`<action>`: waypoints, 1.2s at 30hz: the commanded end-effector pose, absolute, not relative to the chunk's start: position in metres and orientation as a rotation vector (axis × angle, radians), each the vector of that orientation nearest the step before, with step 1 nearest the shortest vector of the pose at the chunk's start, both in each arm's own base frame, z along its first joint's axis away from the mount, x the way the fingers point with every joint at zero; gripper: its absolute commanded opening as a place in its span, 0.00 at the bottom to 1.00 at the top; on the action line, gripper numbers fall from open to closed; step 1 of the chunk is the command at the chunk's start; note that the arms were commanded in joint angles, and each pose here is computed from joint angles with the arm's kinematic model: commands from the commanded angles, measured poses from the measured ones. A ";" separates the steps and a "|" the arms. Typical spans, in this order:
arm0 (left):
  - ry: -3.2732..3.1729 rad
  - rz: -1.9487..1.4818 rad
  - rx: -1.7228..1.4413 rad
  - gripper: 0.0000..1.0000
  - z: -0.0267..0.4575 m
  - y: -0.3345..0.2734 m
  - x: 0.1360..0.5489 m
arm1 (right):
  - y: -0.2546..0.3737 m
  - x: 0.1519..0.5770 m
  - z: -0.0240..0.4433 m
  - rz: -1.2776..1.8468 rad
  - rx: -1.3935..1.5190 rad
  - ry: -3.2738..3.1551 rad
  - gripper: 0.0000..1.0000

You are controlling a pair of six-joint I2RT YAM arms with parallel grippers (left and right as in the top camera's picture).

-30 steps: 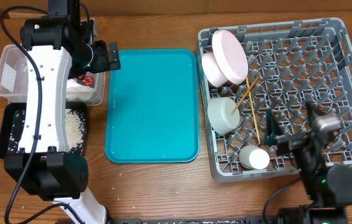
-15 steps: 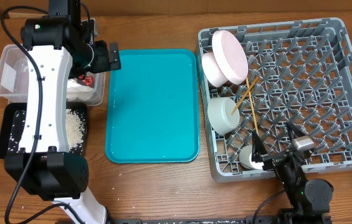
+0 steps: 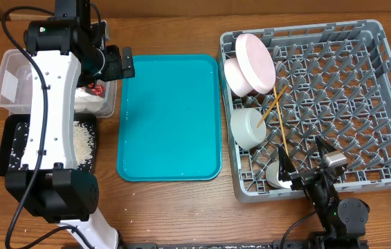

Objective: Sort waste into correct bins and load items into the dishwasher

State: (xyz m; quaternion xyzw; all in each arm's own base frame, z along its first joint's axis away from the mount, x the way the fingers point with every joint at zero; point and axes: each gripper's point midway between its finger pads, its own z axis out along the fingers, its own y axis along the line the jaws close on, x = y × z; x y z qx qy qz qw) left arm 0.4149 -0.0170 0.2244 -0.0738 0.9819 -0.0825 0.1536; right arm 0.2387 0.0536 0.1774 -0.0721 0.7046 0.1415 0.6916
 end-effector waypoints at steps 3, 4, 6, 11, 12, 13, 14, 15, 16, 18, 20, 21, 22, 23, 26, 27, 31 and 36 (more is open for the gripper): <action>2.797 -0.238 -0.193 1.00 0.231 -0.019 0.417 | 0.056 0.238 0.176 0.320 -0.171 1.568 1.00; 2.797 -0.239 -0.193 1.00 0.231 -0.020 0.417 | 0.056 0.238 0.176 0.320 -0.171 1.568 1.00; 2.797 -0.238 -0.193 1.00 0.231 -0.019 0.417 | 0.056 0.238 0.176 0.320 -0.171 1.568 1.00; 2.801 -0.238 -0.193 1.00 0.229 -0.020 0.417 | 0.056 0.238 0.176 0.320 -0.171 1.568 1.00; 2.799 -0.238 -0.192 1.00 0.230 -0.020 0.417 | 0.056 0.238 0.176 0.320 -0.171 1.568 1.00; 2.793 -0.238 -0.192 1.00 0.232 -0.020 0.416 | 0.056 0.238 0.176 0.320 -0.171 1.568 1.00; 2.782 -0.239 -0.189 1.00 0.237 -0.020 0.415 | 0.056 0.238 0.176 0.320 -0.171 1.568 1.00; 2.774 -0.239 -0.186 1.00 0.240 -0.020 0.413 | 0.056 0.238 0.176 0.320 -0.171 1.568 1.00; 2.761 -0.240 -0.182 1.00 0.245 -0.021 0.412 | 0.056 0.238 0.176 0.320 -0.171 1.568 1.00; 2.725 -0.241 -0.165 1.00 0.260 -0.024 0.406 | 0.056 0.238 0.176 0.320 -0.171 1.568 1.00; 2.676 -0.206 -0.149 1.00 0.278 -0.024 0.400 | 0.056 0.238 0.176 0.320 -0.171 1.568 1.00; 2.649 -0.184 -0.141 1.00 0.289 -0.024 0.394 | 0.056 0.238 0.176 0.320 -0.171 1.568 1.00; 2.618 -0.170 -0.127 1.00 0.300 -0.025 0.389 | 0.056 0.238 0.176 0.320 -0.171 1.568 1.00; 2.590 -0.159 -0.116 1.00 0.310 -0.026 0.384 | 0.056 0.238 0.176 0.320 -0.171 1.568 1.00; 2.452 -0.153 -0.001 1.00 0.347 -0.036 0.375 | 0.056 0.238 0.176 0.320 -0.171 1.568 1.00; 2.384 -0.155 0.051 1.00 0.362 -0.041 0.374 | 0.056 0.238 0.176 0.320 -0.171 1.568 1.00; 2.127 -0.156 0.282 1.00 0.405 -0.059 0.363 | 0.056 0.238 0.176 0.320 -0.171 1.568 1.00; 1.934 -0.111 0.368 1.00 0.394 -0.059 0.344 | 0.056 0.238 0.176 0.320 -0.171 1.568 1.00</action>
